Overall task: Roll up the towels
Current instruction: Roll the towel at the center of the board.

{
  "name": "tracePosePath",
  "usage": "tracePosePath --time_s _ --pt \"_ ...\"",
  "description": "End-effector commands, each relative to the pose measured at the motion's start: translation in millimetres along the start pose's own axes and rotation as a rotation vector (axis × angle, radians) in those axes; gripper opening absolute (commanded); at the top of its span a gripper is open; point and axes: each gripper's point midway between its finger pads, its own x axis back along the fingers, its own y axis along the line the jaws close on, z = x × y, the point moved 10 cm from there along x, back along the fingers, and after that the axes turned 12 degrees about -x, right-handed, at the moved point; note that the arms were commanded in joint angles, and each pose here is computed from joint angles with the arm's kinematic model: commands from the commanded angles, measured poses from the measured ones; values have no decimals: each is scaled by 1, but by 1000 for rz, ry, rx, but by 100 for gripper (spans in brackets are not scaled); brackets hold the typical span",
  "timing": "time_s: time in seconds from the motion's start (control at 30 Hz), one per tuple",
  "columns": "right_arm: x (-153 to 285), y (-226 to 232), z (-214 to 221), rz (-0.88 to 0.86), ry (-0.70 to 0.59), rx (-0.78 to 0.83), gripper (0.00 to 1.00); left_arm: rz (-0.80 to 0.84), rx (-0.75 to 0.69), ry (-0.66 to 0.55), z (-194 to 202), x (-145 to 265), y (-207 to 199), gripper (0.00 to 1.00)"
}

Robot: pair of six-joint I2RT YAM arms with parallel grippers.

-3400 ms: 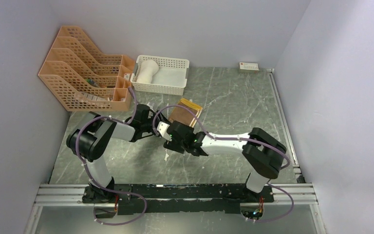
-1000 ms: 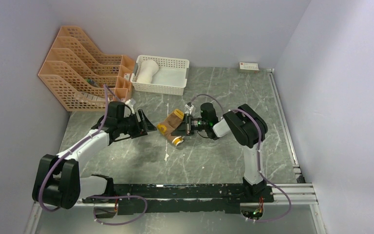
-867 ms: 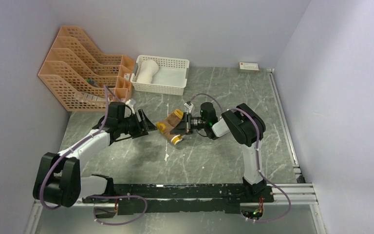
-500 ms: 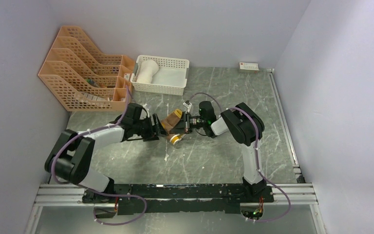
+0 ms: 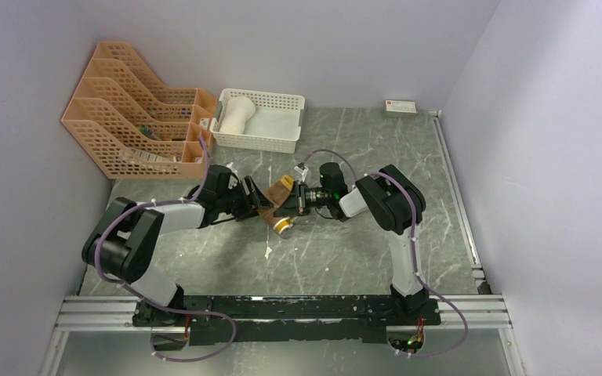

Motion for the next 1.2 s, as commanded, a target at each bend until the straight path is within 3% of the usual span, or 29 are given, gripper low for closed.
tracePosePath --time_s 0.0,0.23,0.3,0.33,0.37,0.4,0.43,0.6,0.7,0.73,0.8,0.87,0.97,1.17 --pt "1 -2 3 5 18 6 10 -1 37 -43 -1 -13 6 75" --pt "2 -4 1 55 40 32 12 -42 38 54 6 -32 19 62" --pt "1 -2 -2 110 47 71 19 -71 42 68 8 -34 23 59" --pt "2 0 -4 156 54 101 27 -88 41 71 8 -35 24 58" --pt "2 4 -7 218 58 151 48 -103 40 74 8 -35 25 57" --pt "0 10 -10 302 69 207 91 -120 36 80 8 -34 26 56" --pt "3 20 -14 395 63 294 99 -134 30 82 7 -34 26 56" --pt "14 74 -9 869 -33 724 100 -191 1 92 1 -29 26 55" --pt "25 99 23 1062 -163 1025 100 -201 -2 94 -1 -28 26 55" --pt "32 101 34 1075 -236 1064 100 -199 2 97 0 -28 27 55" --pt "49 107 43 1003 -439 959 100 -194 11 101 0 -28 29 55" --pt "64 97 49 931 -503 838 100 -191 22 108 2 -29 32 55" --pt "55 107 53 831 -405 832 100 -192 34 120 4 -32 34 55" --pt "0 110 65 918 -174 1013 100 -173 51 145 5 -38 36 55"
